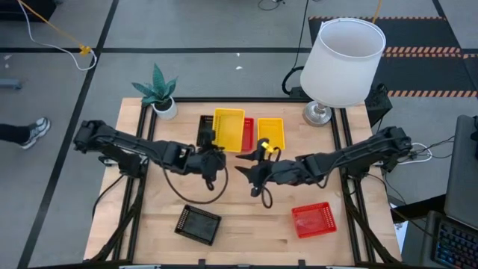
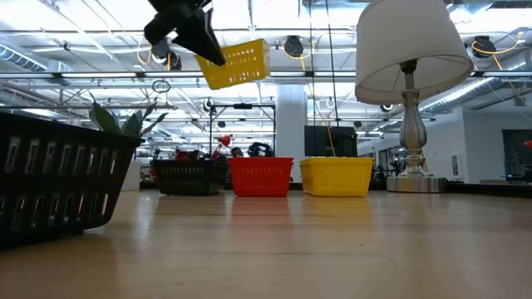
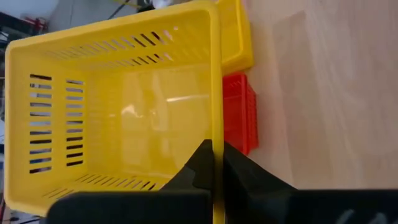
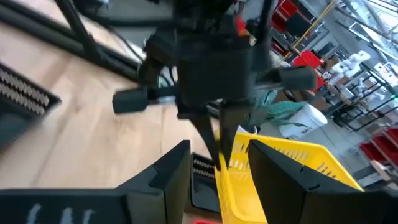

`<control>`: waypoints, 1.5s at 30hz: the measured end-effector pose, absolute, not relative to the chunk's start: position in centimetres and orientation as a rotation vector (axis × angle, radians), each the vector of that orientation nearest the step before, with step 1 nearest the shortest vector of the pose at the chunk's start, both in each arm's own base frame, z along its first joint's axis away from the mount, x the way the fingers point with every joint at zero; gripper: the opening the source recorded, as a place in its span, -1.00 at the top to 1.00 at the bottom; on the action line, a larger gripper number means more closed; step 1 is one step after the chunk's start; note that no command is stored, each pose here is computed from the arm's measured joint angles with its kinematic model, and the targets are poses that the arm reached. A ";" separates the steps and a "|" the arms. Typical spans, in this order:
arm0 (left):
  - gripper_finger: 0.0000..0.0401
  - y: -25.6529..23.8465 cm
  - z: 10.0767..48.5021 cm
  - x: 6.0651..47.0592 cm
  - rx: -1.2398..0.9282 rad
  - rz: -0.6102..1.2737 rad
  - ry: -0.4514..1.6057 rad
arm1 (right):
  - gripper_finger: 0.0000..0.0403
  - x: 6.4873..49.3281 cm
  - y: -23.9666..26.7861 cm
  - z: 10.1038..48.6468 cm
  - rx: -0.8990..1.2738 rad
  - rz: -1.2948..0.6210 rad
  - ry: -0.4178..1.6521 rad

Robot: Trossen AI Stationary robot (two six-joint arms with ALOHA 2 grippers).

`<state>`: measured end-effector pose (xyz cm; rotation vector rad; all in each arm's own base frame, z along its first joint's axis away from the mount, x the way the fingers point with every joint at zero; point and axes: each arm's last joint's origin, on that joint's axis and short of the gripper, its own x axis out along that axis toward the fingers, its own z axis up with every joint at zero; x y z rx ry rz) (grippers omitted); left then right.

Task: Stack baskets by color
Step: Stack the left yellow bin on the stacked yellow bins

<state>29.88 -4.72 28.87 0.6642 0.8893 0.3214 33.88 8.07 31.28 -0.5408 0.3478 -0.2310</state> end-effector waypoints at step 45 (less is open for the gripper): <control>0.95 -5.2 29.2 30.7 0.690 0.281 0.818 | 0.75 36.4 3.4 27.1 -0.564 -0.278 0.549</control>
